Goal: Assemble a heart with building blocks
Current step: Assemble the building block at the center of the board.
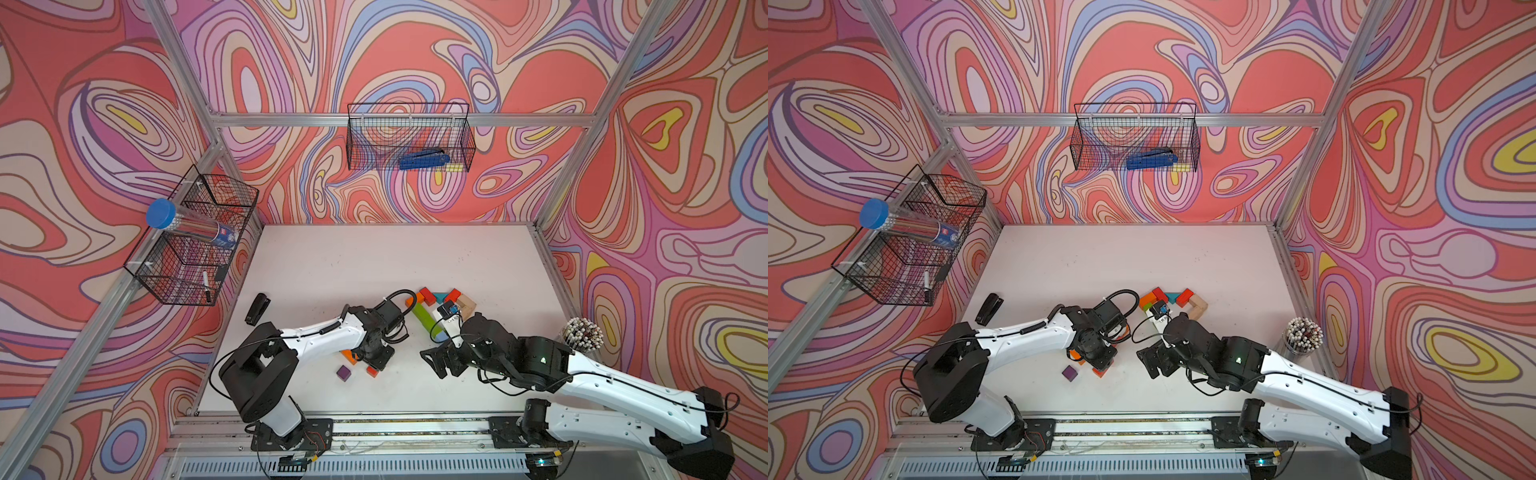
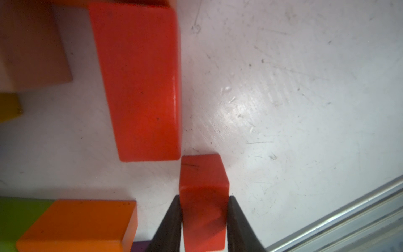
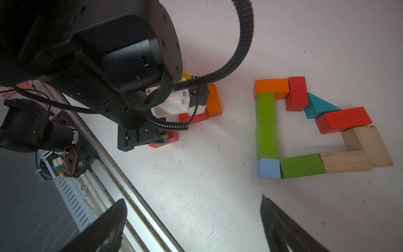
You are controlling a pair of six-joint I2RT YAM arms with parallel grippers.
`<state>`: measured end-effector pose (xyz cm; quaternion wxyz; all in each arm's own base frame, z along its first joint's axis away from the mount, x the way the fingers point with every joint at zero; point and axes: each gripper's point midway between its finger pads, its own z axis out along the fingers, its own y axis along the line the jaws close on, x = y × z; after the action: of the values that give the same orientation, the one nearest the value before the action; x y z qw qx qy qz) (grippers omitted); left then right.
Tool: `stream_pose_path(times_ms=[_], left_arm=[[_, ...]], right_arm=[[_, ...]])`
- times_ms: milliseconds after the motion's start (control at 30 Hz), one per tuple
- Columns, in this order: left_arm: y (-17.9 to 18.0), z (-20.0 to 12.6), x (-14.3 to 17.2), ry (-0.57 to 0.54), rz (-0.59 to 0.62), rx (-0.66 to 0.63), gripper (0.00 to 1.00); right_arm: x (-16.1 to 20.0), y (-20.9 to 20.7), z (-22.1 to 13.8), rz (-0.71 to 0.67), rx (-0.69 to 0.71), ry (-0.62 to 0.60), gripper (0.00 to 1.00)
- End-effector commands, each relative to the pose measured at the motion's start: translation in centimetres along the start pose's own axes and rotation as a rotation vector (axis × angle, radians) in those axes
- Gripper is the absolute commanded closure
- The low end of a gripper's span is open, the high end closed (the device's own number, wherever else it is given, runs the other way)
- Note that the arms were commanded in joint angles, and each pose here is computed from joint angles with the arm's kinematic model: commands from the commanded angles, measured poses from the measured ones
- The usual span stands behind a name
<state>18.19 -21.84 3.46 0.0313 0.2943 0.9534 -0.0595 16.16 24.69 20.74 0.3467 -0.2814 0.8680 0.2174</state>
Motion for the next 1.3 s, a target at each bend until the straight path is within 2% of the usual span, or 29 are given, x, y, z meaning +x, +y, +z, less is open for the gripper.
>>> stream_pose_path(times_ms=[0,300,1267], left_arm=[[-0.1,-0.4,0.3,0.031,0.027,-0.004,0.71],[0.0,-1.6,0.2,0.027,0.083,0.002,0.71],[2.1,-1.4,-1.0,0.034,0.078,-0.006,0.7]], right_arm=[[0.4,-0.5,0.0,-0.003,0.019,0.004,0.04],[0.5,-0.5,0.0,-0.001,0.014,0.004,0.04],[0.6,-0.5,0.2,-0.001,0.021,0.013,0.04]])
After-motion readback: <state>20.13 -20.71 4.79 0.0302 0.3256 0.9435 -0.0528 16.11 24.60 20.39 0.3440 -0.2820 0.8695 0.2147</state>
